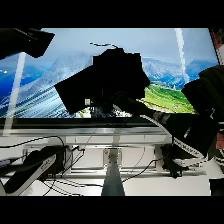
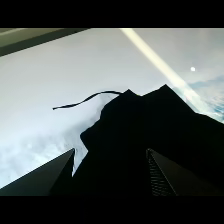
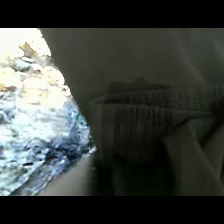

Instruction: Fold the clothes and pants, and hang the long-sleeved shirts on hangers.

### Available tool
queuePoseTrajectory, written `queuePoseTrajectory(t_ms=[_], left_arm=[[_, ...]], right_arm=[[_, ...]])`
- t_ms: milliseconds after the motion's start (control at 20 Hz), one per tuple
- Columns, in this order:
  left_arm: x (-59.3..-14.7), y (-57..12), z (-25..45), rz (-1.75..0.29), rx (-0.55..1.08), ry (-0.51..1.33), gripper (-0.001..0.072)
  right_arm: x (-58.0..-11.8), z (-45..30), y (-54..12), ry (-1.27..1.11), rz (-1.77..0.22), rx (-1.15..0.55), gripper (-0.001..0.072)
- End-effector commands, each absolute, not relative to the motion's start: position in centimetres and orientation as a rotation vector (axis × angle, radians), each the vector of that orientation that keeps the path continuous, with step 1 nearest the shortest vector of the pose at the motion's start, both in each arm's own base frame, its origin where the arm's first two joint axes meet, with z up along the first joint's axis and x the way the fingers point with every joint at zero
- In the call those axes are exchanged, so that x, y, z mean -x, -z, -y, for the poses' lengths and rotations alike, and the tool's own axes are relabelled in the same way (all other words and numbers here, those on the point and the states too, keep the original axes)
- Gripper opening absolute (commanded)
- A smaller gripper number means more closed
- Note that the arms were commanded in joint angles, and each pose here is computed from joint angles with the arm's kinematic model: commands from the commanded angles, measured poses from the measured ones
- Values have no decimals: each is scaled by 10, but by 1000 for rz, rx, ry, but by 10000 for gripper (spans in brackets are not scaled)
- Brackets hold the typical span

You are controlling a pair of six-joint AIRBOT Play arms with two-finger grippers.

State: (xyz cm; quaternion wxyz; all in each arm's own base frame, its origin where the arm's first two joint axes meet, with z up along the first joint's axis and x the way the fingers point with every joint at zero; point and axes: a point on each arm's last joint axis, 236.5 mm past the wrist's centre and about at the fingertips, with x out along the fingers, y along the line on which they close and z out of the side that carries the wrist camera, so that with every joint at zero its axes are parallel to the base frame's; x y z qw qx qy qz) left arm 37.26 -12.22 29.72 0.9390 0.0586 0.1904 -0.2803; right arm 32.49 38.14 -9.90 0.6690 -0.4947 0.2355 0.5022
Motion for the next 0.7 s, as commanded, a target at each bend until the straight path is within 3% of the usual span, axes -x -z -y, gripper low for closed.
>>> queuePoseTrajectory(t_ms=[0, 50, 100, 200, 400, 550, 650], left_arm=[[-378, -290, 114, -405, -151, 543, 440], [-382, -284, 107, -423, -181, 518, 187], [-386, -277, 98, -442, -219, 488, 24], [-394, -262, 74, -496, -268, 400, 12], [-392, -215, -4, -718, -366, 188, 9], [-365, -142, -65, -985, -228, 81, 9], [-340, -84, -77, -1097, -21, 72, 9]], right_arm=[[-335, -385, 90, -1118, -505, 1111, 19], [-341, -389, 82, -1108, -488, 1100, 19], [-350, -393, 70, -1092, -464, 1085, 19], [-373, -400, 39, -1046, -414, 1041, 19], [-431, -386, -47, -857, -391, 755, 19], [-471, -342, -113, -703, -398, 541, 18], [-486, -306, -141, -627, -396, 479, 19]])
